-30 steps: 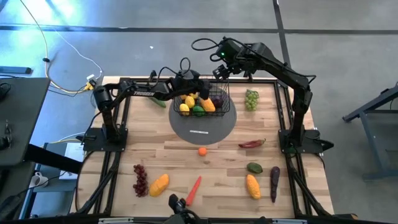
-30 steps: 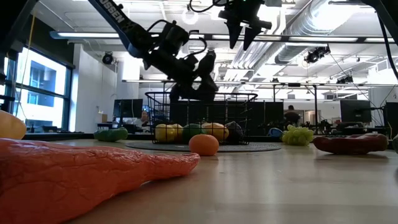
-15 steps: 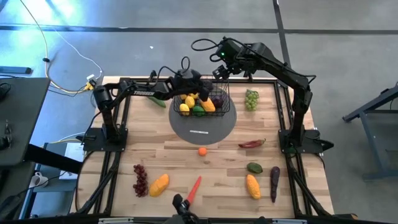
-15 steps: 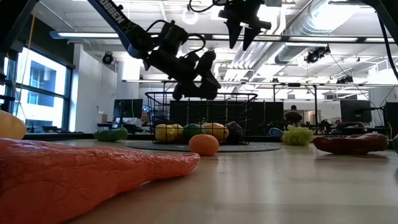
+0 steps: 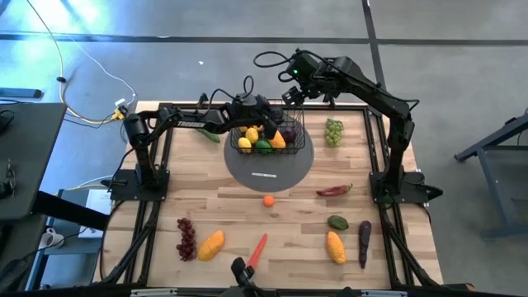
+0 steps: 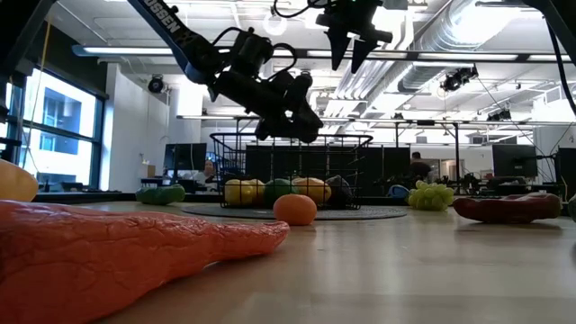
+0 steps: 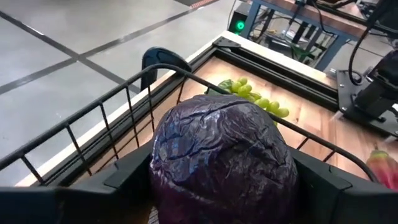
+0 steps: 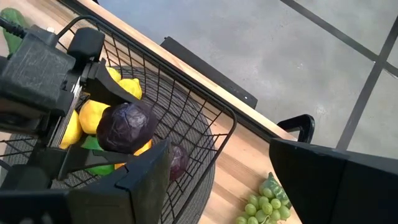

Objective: Build produce basket
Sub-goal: Put the black plum into the basket, then put the orange into the basket

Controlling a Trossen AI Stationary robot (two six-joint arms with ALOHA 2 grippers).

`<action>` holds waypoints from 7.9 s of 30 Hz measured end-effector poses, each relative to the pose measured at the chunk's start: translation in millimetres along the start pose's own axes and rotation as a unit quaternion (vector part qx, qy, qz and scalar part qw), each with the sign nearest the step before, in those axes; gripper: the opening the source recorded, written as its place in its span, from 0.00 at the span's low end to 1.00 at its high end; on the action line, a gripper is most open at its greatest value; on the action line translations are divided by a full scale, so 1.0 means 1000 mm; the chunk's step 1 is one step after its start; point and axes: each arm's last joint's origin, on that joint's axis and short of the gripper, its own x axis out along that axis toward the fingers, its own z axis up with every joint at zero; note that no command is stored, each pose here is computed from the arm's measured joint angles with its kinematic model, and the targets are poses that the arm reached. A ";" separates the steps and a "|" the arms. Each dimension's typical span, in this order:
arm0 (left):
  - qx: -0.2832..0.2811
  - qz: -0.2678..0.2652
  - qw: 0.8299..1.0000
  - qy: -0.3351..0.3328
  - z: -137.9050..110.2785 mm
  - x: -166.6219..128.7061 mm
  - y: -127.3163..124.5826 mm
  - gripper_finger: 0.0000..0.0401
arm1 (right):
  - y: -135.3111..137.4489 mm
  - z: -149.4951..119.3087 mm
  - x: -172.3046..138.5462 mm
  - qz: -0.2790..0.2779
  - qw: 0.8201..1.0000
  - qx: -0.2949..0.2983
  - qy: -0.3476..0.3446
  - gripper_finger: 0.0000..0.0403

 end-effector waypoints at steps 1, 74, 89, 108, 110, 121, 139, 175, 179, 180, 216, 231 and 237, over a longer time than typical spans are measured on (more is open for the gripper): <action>0.001 -0.001 1.000 0.000 0.000 0.000 -0.001 0.66 | 0.000 0.000 0.000 0.000 1.000 0.000 0.000 0.63; 0.107 -0.080 0.968 0.212 0.033 -0.176 -0.068 0.98 | 0.003 0.006 0.000 0.019 0.999 0.012 -0.028 0.63; 0.109 -0.098 0.935 0.323 0.008 -0.198 -0.096 0.98 | 0.033 -0.012 -0.012 0.175 0.982 -0.043 0.049 0.63; 0.128 -0.037 0.898 0.420 -0.008 -0.244 -0.099 0.98 | 0.094 -0.068 -0.031 0.207 0.949 -0.206 0.119 0.63; 0.122 -0.038 0.899 0.418 -0.008 -0.250 -0.101 0.98 | 0.101 -0.077 -0.025 0.203 0.945 -0.220 0.130 0.63; 0.058 -0.049 0.912 0.402 -0.010 -0.277 -0.118 0.98 | 0.149 -0.123 0.008 0.227 0.927 -0.273 0.123 0.63; 0.049 -0.065 0.908 0.411 -0.023 -0.297 -0.145 0.98 | 0.197 -0.206 0.063 0.297 0.865 -0.402 0.051 0.63; 0.065 -0.064 0.910 0.404 -0.025 -0.300 -0.149 0.98 | 0.197 -0.257 0.124 0.348 0.891 -0.291 -0.029 0.63; 0.064 -0.064 0.910 0.405 -0.025 -0.300 -0.149 0.98 | 0.201 -0.264 0.132 0.345 0.891 -0.294 -0.016 0.63; 0.064 -0.064 0.910 0.405 -0.025 -0.300 -0.149 0.98 | 0.201 -0.265 0.132 0.346 0.891 -0.293 -0.013 0.63; 0.086 -0.048 0.917 0.387 -0.025 -0.299 -0.147 0.98 | 0.197 -0.265 0.126 0.332 0.904 -0.270 0.003 0.35; 0.089 -0.040 0.920 0.379 -0.024 -0.298 -0.147 0.98 | 0.149 -0.198 0.070 0.304 0.939 -0.121 -0.108 0.35; 0.112 -0.032 0.923 0.366 -0.023 -0.297 -0.146 0.98 | 0.115 -0.171 0.048 0.259 0.948 -0.071 -0.169 0.35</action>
